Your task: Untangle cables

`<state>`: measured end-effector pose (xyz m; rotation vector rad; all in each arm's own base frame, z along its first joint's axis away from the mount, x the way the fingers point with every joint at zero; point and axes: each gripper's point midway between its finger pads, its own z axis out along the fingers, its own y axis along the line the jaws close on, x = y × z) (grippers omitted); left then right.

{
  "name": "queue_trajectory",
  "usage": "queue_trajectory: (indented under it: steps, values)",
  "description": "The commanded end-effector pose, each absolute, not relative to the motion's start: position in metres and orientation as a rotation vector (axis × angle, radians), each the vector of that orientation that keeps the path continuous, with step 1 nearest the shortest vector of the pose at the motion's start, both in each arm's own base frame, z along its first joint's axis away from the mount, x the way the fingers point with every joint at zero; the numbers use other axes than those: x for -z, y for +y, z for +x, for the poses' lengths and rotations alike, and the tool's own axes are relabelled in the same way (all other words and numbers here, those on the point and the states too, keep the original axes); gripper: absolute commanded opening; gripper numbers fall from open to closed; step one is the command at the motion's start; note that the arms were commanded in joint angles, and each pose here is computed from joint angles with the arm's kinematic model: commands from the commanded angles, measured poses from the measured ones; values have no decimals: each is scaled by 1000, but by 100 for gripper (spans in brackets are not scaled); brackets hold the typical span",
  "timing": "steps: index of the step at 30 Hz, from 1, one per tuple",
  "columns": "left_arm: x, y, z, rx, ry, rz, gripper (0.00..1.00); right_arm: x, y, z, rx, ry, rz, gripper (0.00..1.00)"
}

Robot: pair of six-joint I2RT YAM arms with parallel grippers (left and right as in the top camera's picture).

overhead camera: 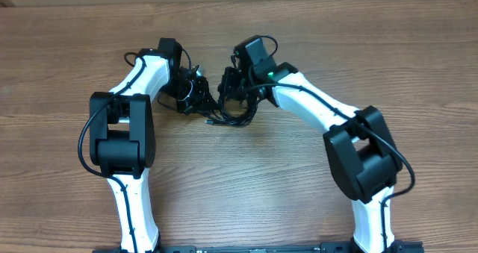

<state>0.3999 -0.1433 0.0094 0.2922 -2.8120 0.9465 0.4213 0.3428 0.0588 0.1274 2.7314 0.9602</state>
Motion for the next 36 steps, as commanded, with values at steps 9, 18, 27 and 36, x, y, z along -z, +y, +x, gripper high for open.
queue_trajectory:
  steps: [9,18,27,36]
  values:
    - [-17,-146,409,-956,-2852,198,4,18,356,396,-965,2889,167,4]
    - [-29,-147,414,-976,-2886,70,4,-54,355,413,-1256,2756,44,4]
    - [-29,-146,415,-975,-2900,24,4,-52,290,411,-1117,2885,162,5]
    - [-31,-150,416,-970,-2922,-67,4,-27,252,400,-824,3009,295,5]
